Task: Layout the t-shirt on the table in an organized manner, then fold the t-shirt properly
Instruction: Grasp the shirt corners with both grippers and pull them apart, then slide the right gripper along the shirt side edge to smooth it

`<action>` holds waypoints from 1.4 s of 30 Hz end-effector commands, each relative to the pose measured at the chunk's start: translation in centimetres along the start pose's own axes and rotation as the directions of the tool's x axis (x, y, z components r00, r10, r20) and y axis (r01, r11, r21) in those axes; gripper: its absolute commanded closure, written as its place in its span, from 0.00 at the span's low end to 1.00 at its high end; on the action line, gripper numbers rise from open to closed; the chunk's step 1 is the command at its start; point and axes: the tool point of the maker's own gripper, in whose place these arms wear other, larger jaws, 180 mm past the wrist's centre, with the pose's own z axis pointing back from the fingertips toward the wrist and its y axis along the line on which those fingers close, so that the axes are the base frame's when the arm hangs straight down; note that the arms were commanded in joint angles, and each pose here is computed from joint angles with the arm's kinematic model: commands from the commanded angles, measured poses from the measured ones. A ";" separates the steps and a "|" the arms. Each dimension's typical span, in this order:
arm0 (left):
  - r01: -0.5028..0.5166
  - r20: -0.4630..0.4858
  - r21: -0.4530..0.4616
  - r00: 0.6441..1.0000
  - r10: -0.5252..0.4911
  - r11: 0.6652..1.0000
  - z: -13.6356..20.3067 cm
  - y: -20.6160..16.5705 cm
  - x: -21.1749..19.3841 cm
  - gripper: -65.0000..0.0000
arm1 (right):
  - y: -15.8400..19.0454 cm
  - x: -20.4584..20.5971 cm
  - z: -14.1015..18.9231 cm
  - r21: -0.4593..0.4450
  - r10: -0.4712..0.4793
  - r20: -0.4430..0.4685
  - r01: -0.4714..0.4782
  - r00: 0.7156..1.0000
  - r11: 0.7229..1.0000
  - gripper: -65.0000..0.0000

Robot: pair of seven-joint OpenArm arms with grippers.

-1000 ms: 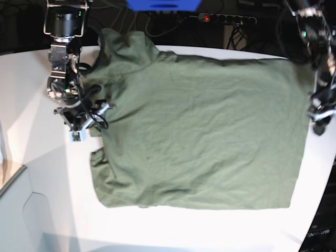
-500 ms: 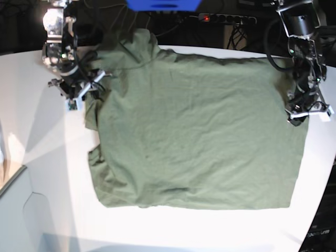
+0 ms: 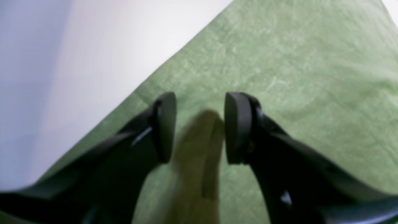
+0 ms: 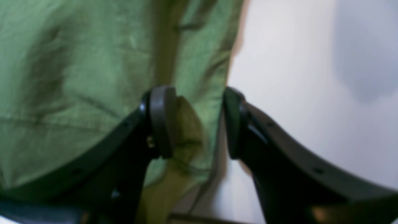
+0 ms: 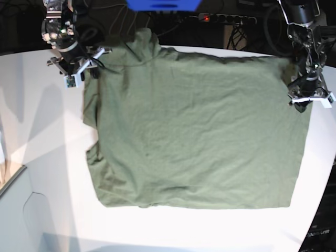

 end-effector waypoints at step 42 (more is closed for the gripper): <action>0.099 0.214 -0.125 0.974 -0.071 0.987 1.9 -5.2 8.8 0.61 | -5.7 22.8 -8.8 -0.046 -0.034 0.285 0.049 0.958 0.998 0.41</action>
